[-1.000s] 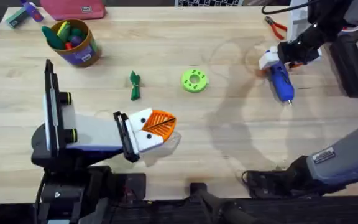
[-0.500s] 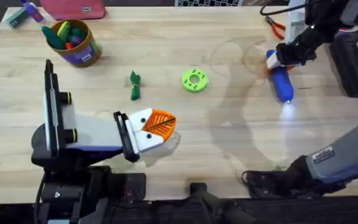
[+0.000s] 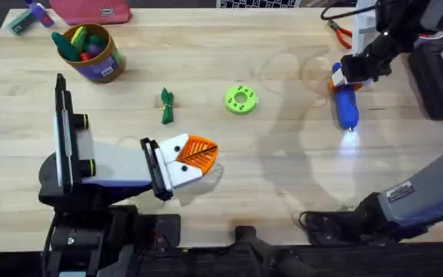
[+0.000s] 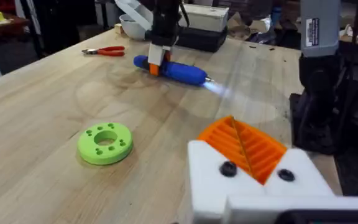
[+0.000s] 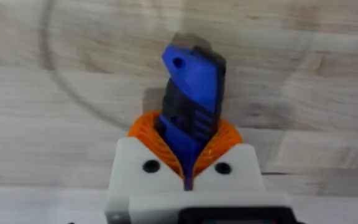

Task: Pick up the gripper from the table and insert it into the empty holder that is missing its gripper. Then pick up a screw, insert it into the mounting hole, and use the screwdriver to tighten it. Finally, clean up the table by picking up the vegetable and placing it into the bucket.

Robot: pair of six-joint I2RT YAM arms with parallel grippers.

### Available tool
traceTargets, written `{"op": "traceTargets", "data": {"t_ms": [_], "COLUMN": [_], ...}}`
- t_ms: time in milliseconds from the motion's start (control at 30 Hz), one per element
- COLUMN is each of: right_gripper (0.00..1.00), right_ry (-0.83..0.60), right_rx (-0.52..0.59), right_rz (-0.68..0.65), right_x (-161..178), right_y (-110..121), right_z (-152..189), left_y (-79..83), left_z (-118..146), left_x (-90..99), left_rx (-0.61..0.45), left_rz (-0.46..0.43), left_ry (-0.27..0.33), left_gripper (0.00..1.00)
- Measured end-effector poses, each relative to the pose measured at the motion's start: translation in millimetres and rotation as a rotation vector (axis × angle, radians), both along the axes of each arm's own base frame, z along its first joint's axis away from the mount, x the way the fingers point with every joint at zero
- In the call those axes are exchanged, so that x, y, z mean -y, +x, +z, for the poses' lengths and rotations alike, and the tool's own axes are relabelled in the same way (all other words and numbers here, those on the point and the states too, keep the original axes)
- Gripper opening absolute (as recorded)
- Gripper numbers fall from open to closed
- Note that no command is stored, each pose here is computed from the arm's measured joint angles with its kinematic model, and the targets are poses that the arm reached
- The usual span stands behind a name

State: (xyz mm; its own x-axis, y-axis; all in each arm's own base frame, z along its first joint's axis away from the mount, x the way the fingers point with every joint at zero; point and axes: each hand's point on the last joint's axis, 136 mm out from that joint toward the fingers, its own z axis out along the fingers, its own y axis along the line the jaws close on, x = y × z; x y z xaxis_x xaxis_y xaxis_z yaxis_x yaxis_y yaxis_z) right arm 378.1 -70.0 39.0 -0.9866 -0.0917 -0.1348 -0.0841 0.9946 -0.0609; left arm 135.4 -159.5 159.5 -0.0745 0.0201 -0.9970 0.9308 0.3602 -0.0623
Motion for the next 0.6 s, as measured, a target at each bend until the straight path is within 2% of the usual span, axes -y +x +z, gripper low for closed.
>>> {"op": "traceTargets", "data": {"t_ms": [100, 200, 400, 600], "right_gripper": [0.025, 0.025, 0.025, 0.025], "right_ry": [-0.003, -0.011, -0.003, 0.072], "right_rx": [0.014, 0.1, 0.386, 0.67], "right_rz": [0.022, 0.044, 0.087, 0.112], "right_x": [-9.1, -23.8, -67.2, -119.3], "right_y": [0.6, 13.1, 43.0, 55.1], "right_z": [16.3, 52.9, 153.9, 244.7], "left_y": [0.0, 0.0, 0.0, 0.0], "left_z": [-0.1, 0.0, 0.0, -0.1], "left_x": [0.0, 0.0, 0.0, 0.0], "left_rx": [0.0, 0.0, 0.0, 0.0], "left_rz": [0.0, 0.0, 0.0, 0.0], "left_ry": [0.0, 0.0, 0.0, 0.0], "left_gripper": [0.011, 0.011, 0.011, 0.011]}}
